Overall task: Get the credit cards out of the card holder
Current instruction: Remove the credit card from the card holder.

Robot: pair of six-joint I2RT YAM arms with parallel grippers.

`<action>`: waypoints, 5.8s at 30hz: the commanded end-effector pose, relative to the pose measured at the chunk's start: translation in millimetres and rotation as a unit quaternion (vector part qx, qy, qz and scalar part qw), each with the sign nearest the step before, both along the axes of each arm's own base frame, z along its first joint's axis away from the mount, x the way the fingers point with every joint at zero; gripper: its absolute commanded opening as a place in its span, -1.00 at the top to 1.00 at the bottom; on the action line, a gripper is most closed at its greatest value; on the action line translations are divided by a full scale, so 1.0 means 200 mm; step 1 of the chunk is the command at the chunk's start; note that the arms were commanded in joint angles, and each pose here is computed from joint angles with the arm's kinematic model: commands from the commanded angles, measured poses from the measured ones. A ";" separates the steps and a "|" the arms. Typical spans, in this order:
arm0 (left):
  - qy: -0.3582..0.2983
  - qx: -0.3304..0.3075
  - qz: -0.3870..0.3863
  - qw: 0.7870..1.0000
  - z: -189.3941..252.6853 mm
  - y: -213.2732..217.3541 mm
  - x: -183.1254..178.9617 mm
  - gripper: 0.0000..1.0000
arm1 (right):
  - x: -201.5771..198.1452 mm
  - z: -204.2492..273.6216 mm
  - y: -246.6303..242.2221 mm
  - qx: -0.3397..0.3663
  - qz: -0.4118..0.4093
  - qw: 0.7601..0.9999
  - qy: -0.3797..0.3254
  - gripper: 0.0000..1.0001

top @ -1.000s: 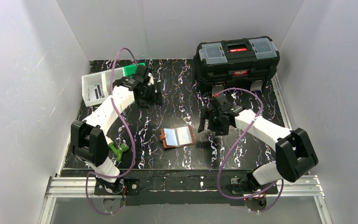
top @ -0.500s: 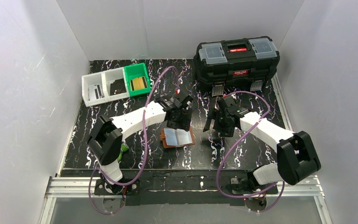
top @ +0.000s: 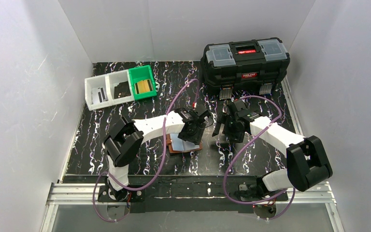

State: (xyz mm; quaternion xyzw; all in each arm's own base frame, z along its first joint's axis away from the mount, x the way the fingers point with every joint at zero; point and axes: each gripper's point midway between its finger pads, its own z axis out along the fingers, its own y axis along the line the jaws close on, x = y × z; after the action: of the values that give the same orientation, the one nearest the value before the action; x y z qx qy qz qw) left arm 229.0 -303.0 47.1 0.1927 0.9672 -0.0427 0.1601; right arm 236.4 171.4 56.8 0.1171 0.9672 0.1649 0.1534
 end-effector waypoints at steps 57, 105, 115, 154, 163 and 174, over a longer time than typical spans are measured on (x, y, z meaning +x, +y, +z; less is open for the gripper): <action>0.046 -0.227 0.055 0.971 -0.03 0.17 -0.06 1.00 | -0.04 0.05 0.69 0.119 0.161 0.979 0.037 0.26; 0.037 -0.252 0.046 0.966 0.07 0.16 -0.04 0.98 | -0.08 -0.09 0.79 0.129 0.160 0.975 0.081 0.97; 0.010 -0.192 0.078 0.978 0.14 0.31 -0.03 0.22 | -0.07 -0.05 0.81 0.141 0.168 0.973 0.074 0.97; 0.000 -0.046 0.174 0.984 0.04 0.60 -0.05 0.98 | -0.09 0.09 0.99 0.162 0.215 0.961 0.059 0.93; -0.010 -0.052 0.163 0.985 0.09 0.61 -0.05 1.00 | -0.07 0.06 0.88 0.108 0.191 0.975 0.039 0.52; -0.007 -0.033 0.170 0.985 0.04 0.64 -0.05 1.00 | -0.08 -0.01 0.74 0.046 0.176 0.983 0.036 0.46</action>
State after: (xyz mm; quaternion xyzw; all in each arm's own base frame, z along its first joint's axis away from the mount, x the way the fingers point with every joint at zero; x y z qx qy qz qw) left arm 216.7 -181.8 53.3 0.0224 0.9823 -0.0598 0.1759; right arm 221.3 331.1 59.0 -0.0391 0.9623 0.2588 0.0745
